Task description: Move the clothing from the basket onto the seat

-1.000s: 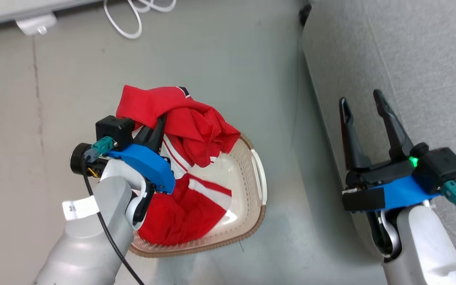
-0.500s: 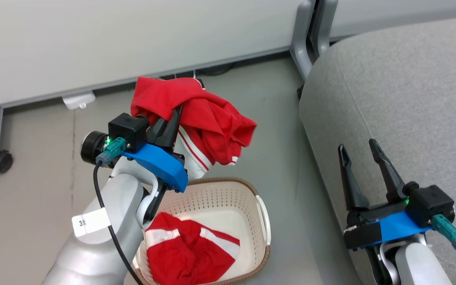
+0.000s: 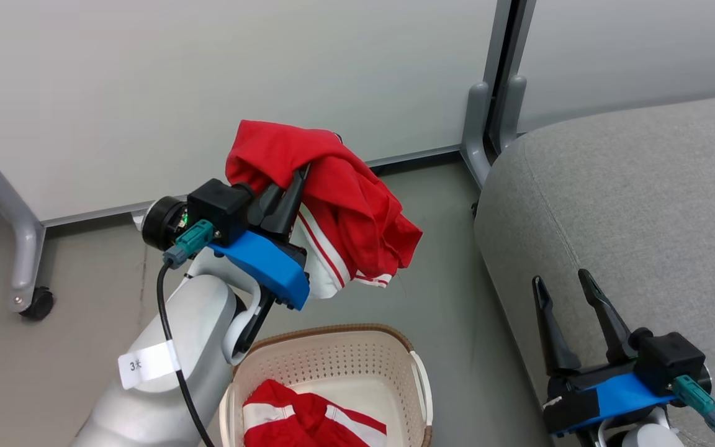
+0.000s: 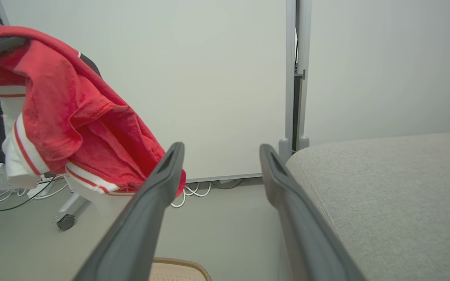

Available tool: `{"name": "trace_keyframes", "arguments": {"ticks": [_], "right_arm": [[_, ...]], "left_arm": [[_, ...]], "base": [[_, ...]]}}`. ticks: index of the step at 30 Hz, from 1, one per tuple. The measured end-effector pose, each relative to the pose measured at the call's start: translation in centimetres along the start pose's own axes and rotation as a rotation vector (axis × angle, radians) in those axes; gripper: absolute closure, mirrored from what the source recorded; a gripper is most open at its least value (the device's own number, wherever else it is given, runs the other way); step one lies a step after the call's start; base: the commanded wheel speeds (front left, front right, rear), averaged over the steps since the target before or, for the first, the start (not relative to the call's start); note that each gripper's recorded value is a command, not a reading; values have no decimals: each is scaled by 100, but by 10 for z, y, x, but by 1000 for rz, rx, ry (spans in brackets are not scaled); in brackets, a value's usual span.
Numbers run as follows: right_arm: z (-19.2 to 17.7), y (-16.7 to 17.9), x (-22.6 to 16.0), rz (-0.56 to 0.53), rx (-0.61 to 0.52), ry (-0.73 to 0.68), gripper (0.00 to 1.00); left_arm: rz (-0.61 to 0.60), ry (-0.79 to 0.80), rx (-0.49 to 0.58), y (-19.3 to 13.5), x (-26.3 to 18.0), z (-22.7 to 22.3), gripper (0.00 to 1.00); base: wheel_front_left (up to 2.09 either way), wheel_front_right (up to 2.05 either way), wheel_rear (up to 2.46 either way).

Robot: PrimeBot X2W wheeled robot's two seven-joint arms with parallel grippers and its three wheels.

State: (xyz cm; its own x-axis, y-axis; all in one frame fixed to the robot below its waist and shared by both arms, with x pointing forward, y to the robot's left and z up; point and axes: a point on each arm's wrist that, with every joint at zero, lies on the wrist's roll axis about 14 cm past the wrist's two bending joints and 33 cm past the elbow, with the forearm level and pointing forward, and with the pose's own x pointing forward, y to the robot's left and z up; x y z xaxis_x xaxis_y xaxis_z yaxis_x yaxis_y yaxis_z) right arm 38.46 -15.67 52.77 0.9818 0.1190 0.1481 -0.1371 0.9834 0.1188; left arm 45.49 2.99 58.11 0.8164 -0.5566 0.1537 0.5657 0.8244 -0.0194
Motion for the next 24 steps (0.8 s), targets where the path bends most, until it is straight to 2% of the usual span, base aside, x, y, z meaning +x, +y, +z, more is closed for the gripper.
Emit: {"name": "trace_keyframes", "arguments": {"ticks": [13,19,24], "right_arm": [[9,20,-1,59,-4,-26,0],[26,49,16,150,-14,-81,0],[43,85,33,266,-23,-132,0]], "left_arm": [[-2,-22,14,-9,-14,15,100],[1,-22,11,-8,-15,15,100],[3,-18,7,-7,-15,13,100]], "base": [[0,0,0],[0,0,0],[0,0,0]]}}
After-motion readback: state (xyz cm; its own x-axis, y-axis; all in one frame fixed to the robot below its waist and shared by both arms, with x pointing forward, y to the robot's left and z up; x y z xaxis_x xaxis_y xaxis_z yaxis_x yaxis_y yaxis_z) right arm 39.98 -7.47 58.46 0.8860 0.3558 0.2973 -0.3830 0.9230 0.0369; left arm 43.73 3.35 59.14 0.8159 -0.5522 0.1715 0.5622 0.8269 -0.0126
